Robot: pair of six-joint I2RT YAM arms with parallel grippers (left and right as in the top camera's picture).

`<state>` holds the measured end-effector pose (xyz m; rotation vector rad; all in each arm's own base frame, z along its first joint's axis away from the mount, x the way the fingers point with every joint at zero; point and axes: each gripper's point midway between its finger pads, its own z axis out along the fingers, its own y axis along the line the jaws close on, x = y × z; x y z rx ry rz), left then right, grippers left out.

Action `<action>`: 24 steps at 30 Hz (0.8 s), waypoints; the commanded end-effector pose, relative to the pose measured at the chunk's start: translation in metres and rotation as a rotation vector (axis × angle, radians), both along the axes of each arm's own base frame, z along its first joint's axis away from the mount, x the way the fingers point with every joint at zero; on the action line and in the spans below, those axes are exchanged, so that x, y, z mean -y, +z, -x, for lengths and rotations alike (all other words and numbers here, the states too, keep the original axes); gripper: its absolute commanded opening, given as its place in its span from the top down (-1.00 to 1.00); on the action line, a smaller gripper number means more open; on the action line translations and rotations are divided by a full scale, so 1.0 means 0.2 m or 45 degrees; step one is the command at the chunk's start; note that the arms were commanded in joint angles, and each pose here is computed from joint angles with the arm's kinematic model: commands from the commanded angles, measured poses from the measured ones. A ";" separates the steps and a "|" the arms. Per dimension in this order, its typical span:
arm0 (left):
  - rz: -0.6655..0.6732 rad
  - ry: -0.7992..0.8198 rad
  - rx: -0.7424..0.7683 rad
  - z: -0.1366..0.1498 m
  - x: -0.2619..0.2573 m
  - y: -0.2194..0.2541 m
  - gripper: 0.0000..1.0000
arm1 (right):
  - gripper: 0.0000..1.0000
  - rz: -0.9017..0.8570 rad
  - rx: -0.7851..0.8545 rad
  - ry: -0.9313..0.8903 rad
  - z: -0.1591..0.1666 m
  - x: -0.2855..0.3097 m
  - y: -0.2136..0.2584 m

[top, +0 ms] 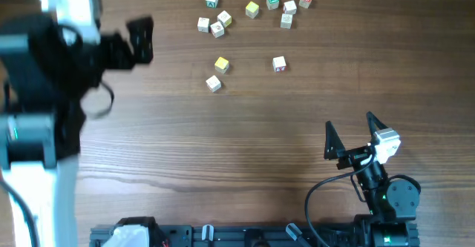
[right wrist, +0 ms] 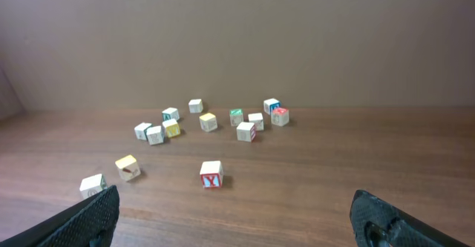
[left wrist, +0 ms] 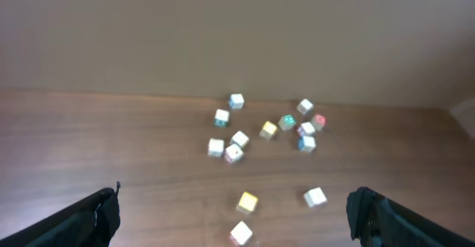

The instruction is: Form a tower

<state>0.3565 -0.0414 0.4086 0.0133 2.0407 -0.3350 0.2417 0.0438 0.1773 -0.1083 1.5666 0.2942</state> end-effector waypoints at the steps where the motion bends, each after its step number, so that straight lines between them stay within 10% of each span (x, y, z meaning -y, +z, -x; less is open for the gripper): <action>1: 0.027 -0.090 -0.076 -0.20 0.14 0.01 -1.00 | -1.00 -0.017 0.011 -0.021 0.00 0.02 0.01; 13: 0.021 -0.335 -0.373 -0.62 0.64 -0.64 -1.00 | -0.99 -0.017 0.011 -0.021 0.00 0.02 0.01; 24: 0.089 0.251 -0.704 -0.93 0.65 -1.53 -0.96 | -1.00 -0.017 0.011 -0.022 0.00 0.02 0.01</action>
